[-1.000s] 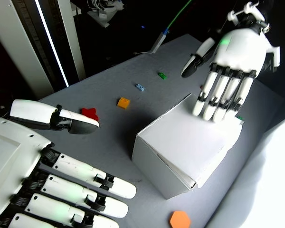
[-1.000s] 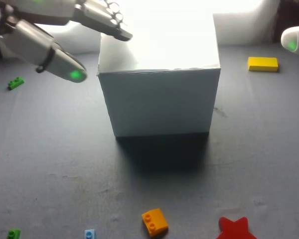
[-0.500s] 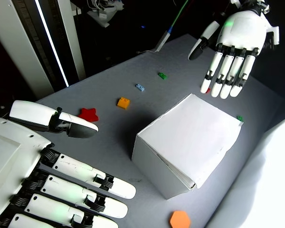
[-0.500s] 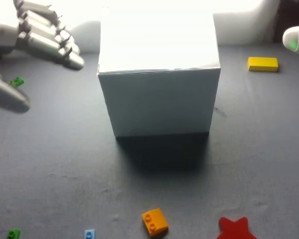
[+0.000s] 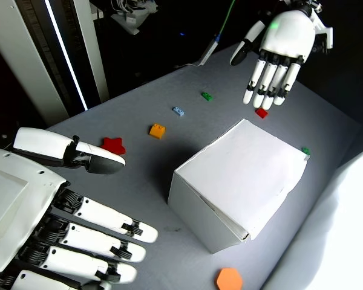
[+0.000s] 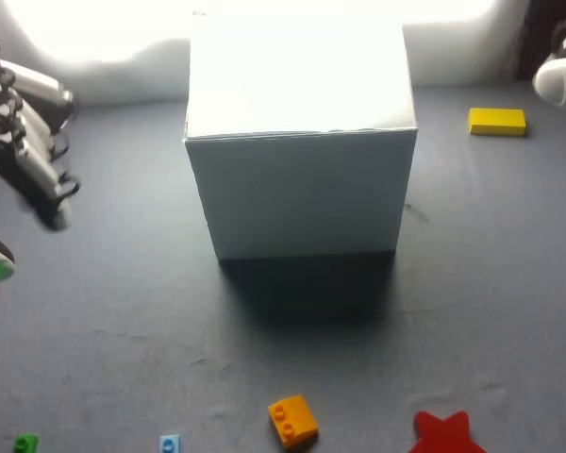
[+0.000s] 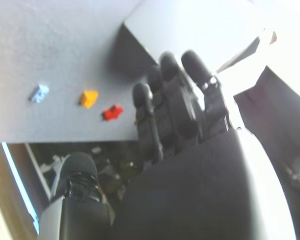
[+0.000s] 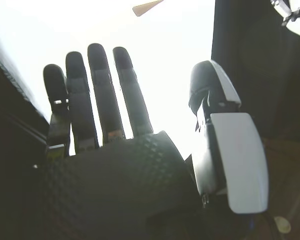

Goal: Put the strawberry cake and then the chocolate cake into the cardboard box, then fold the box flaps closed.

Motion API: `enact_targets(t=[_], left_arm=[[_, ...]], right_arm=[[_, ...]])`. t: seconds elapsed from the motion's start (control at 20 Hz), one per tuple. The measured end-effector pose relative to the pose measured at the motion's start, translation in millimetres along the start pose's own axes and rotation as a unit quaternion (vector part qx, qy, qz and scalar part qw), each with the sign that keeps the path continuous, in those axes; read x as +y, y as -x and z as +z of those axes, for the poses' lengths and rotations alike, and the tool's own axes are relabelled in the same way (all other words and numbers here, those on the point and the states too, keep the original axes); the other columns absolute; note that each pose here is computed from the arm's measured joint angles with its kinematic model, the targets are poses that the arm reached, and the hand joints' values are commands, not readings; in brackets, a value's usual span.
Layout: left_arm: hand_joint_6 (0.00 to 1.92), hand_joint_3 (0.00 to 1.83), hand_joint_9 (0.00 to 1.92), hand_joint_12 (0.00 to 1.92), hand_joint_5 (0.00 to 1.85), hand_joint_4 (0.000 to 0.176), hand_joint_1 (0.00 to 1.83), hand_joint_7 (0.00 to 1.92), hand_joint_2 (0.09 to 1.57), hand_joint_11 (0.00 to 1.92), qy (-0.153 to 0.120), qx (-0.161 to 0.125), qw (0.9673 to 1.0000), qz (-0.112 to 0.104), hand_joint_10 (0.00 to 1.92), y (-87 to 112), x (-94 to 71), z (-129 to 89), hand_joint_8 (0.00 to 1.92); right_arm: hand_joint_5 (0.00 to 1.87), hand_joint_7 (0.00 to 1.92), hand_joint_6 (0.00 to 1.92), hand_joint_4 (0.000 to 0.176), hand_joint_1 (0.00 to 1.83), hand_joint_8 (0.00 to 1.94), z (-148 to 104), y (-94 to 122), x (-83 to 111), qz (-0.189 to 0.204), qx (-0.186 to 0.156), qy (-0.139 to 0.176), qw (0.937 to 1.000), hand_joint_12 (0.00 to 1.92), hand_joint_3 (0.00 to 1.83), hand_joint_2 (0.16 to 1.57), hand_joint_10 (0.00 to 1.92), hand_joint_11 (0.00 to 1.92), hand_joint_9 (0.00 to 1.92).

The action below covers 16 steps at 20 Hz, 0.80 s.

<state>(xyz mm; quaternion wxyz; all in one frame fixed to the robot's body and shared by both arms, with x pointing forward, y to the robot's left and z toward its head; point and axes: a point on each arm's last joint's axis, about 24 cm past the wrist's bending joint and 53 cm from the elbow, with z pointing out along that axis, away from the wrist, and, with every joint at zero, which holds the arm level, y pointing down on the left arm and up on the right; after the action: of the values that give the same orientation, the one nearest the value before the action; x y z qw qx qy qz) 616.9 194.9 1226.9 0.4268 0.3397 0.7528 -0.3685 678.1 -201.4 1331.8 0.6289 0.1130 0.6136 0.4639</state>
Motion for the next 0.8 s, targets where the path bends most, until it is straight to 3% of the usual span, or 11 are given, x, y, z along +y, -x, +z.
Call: enact_targets(t=[0.05, 0.15, 0.25, 0.4, 0.5, 0.6, 0.75, 0.8], left_arm=[[1.07, 0.0, 0.8, 1.91, 0.77, 0.0, 0.26, 0.97, 1.28, 0.58, 0.002, 0.003, 1.0, 0.002, 1.6, -2.0, 0.2, -1, 1.0], [1.28, 0.01, 0.9, 1.92, 0.84, 0.0, 0.36, 0.99, 1.34, 0.75, 0.002, -0.005, 1.0, -0.006, 1.65, -1.3, -1.1, -8, 1.21], [1.28, 0.01, 0.92, 1.92, 0.83, 0.0, 0.36, 0.97, 1.37, 0.81, 0.012, -0.003, 0.9999, -0.011, 1.72, -5.6, 7.8, -18, 1.37], [1.33, 0.02, 0.91, 1.92, 0.77, 0.0, 0.32, 0.93, 1.45, 0.81, 0.039, -0.006, 0.9991, -0.018, 1.71, -7.0, 28.8, -30, 1.4], [1.52, 0.02, 0.88, 1.92, 0.74, 0.0, 0.32, 0.89, 1.49, 0.84, 0.042, -0.008, 0.999, -0.013, 1.85, -5.1, 29.8, -33, 1.63], [1.41, 0.01, 0.9, 1.92, 0.77, 0.0, 0.29, 0.94, 1.5, 0.81, 0.039, -0.007, 0.9992, -0.011, 1.71, -4.6, 27.8, -33, 1.43], [1.35, 0.0, 0.89, 1.92, 0.79, 0.0, 0.35, 0.93, 1.49, 0.86, 0.036, -0.005, 0.9993, -0.009, 1.81, -4.9, 25.2, -32, 1.51], [1.66, 0.02, 0.87, 1.92, 0.58, 0.037, 0.66, 0.91, 1.41, 0.85, 0.032, -0.004, 0.9994, -0.01, 1.84, -5.0, 23.4, -32, 1.59]], right_arm=[[1.07, 1.18, 1.4, 0.0, 0.08, 1.4, 0, 0, -0.1, 0.0, 0.0, 0.0, 1.0, 1.92, 0.01, 1.32, 1.81, 0.84, 1.06], [1.03, 1.16, 1.49, 0.0, 0.05, 1.62, 0, 0, 0.1, 0.0, -0.001, 0.0, 1.0, 1.92, 0.03, 1.4, 1.91, 1.0, 1.12], [1.02, 1.16, 1.34, 0.0, 0.11, 1.62, 0, -2, -1.2, -0.004, 0.004, -0.002, 1.0, 1.92, 0.02, 1.44, 1.92, 1.1, 1.16], [1.01, 1.13, 1.56, 0.0, 0.05, 1.71, -1, -14, 4.8, -0.037, 0.022, 0.009, 0.999, 1.92, 0.03, 1.51, 1.92, 1.12, 1.14], [1.07, 1.2, 1.78, 0.0, 0.18, 1.86, 0, -24, 8.8, -0.057, 0.037, 0.017, 0.9976, 1.92, 0.02, 1.54, 1.92, 1.25, 1.24], [1.07, 1.2, 1.85, 0.0, 0.27, 1.94, 0, -32, 13.6, -0.089, 0.051, 0.029, 0.9943, 1.92, 0.01, 1.54, 1.92, 1.2, 1.24], [1.06, 1.15, 1.85, 0.0, 0.23, 1.91, -3, -50, 24.0, -0.127, 0.084, 0.058, 0.9866, 1.92, 0.02, 1.56, 1.92, 1.15, 1.18], [1.09, 1.21, 1.91, 0.0, 0.29, 1.94, -5, -57, 27.8, -0.14, 0.095, 0.07, 0.983, 1.92, 0.03, 1.55, 1.92, 1.25, 1.24]])
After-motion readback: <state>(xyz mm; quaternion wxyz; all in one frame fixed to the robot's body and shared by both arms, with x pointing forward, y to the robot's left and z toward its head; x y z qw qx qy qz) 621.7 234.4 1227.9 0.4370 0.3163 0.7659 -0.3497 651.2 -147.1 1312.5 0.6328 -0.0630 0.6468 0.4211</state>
